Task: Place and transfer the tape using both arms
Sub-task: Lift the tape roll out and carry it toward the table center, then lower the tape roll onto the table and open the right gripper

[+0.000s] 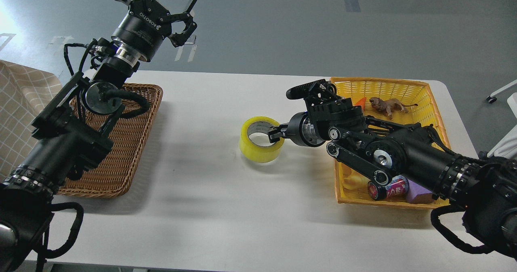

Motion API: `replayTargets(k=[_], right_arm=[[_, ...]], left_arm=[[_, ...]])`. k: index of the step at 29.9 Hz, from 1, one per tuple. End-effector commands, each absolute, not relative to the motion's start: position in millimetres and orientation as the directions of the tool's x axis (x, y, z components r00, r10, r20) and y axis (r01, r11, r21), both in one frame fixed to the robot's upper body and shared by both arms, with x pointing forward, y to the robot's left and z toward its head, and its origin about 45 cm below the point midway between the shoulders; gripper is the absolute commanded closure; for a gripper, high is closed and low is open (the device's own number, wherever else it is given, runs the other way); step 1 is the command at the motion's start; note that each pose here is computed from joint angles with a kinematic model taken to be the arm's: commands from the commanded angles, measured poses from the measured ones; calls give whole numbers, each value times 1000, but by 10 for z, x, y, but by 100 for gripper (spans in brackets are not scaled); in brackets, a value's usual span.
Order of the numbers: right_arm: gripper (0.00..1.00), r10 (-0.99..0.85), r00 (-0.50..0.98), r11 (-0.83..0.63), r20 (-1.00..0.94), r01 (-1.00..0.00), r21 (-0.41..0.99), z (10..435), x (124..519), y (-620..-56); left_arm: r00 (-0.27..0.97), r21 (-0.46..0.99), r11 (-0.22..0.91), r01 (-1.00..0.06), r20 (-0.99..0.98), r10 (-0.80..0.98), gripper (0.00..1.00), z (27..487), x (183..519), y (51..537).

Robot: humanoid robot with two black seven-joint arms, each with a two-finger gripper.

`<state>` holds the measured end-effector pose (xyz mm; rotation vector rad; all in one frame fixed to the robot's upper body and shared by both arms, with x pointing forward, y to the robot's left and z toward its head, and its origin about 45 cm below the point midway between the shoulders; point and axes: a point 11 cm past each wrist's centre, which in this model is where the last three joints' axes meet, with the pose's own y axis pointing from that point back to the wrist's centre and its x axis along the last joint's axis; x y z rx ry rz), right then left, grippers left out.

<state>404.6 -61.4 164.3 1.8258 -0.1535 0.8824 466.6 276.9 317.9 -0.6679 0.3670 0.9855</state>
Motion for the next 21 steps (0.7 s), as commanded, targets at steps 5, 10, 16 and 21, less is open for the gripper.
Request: replayTargets(k=[5, 10, 16, 21], right_arm=[[100, 292, 724, -437, 625, -480, 761, 1600, 4019, -622], [100, 312, 725, -425, 614, -472, 773, 1536, 3984, -640], [100, 331, 722, -413, 607, -468, 781, 1494, 3963, -654], [100, 332, 722, -411, 607, -469, 782, 1492, 3966, -659]], left_arm=[[513, -347, 378, -858, -569, 643, 2, 3168, 4663, 2775], [515, -350, 378, -857, -569, 641, 2, 3173, 4662, 2769], [515, -350, 378, -857, -569, 641, 2, 3173, 4662, 2769], [515, -350, 378, -857, -569, 641, 2, 3173, 4662, 2769]])
